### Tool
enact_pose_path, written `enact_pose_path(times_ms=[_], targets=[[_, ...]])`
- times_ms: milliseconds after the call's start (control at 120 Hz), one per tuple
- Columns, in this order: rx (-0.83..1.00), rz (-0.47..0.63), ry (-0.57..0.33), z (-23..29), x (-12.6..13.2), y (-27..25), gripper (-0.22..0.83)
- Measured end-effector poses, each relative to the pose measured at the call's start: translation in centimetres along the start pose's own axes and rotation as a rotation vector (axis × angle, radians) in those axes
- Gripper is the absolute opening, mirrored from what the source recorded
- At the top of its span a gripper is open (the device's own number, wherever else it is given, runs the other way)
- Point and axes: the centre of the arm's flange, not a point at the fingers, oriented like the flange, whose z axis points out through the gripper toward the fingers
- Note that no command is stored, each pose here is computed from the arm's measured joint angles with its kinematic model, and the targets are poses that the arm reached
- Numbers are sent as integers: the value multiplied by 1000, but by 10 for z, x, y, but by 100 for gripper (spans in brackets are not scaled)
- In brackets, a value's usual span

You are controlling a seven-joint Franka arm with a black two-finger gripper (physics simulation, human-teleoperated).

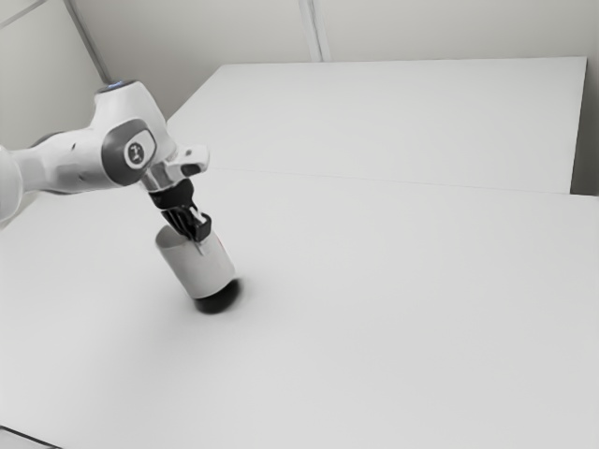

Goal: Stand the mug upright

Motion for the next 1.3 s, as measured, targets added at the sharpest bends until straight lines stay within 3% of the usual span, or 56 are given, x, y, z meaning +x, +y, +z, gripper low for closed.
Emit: enact_pose_path(times_ms=[225,900,1117,1225,1300], targets=[[168,130,-45,24,6,50,-16],[182,18,-20,62,41,73,-16],[164,-43,-5,55,38,65,26],[164,-66,25,39,40,62,39],[170,-78,49,22,57,56,45]])
